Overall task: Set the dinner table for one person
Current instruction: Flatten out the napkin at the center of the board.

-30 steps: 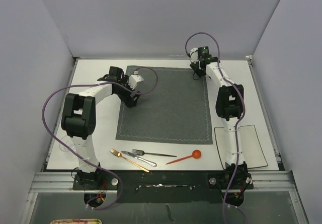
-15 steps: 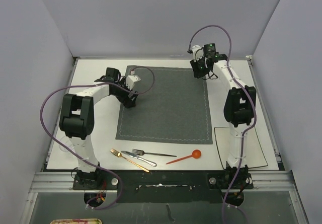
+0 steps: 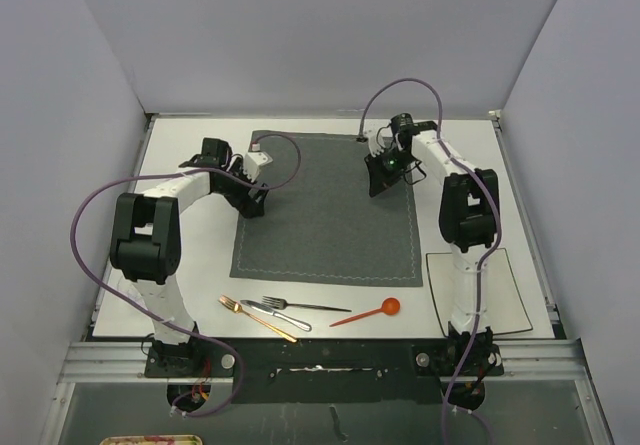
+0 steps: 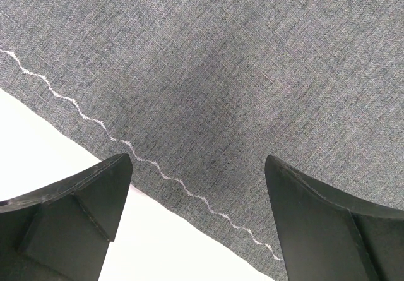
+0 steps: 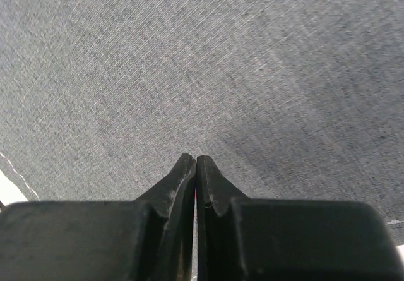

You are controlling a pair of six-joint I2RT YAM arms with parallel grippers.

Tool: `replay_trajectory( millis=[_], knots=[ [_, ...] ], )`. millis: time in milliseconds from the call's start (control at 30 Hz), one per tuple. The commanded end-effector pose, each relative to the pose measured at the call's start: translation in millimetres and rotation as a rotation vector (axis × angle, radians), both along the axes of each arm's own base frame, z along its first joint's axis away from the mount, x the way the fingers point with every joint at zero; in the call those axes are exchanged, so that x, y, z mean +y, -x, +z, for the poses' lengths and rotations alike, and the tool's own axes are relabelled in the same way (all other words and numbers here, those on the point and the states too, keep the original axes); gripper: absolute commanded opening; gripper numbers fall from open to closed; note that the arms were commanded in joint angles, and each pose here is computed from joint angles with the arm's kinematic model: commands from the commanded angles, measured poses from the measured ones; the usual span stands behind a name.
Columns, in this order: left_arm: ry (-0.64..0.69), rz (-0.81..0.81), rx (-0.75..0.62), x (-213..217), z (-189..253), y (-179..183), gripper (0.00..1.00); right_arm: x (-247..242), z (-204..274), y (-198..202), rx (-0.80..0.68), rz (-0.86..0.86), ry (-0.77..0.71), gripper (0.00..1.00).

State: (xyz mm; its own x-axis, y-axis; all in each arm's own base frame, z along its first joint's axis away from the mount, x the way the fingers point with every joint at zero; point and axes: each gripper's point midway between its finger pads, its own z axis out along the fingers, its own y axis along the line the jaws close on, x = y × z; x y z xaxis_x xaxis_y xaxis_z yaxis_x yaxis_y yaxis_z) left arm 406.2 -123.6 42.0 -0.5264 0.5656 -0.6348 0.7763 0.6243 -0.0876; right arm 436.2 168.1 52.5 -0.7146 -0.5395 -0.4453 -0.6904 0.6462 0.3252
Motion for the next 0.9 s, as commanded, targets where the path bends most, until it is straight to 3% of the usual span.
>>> replay_trajectory(
  millis=[0,333,867],
  knots=[
    [0.047,-0.025,-0.076,-5,31,-4,0.86,8,6,14,-0.009,0.083,0.058,0.00],
    [0.042,-0.035,-0.044,-5,24,4,0.85,8,-4,10,-0.030,0.096,0.179,0.00],
    [0.004,-0.073,0.056,0,8,32,0.80,9,-10,-12,-0.067,0.073,0.245,0.00]
  ],
)
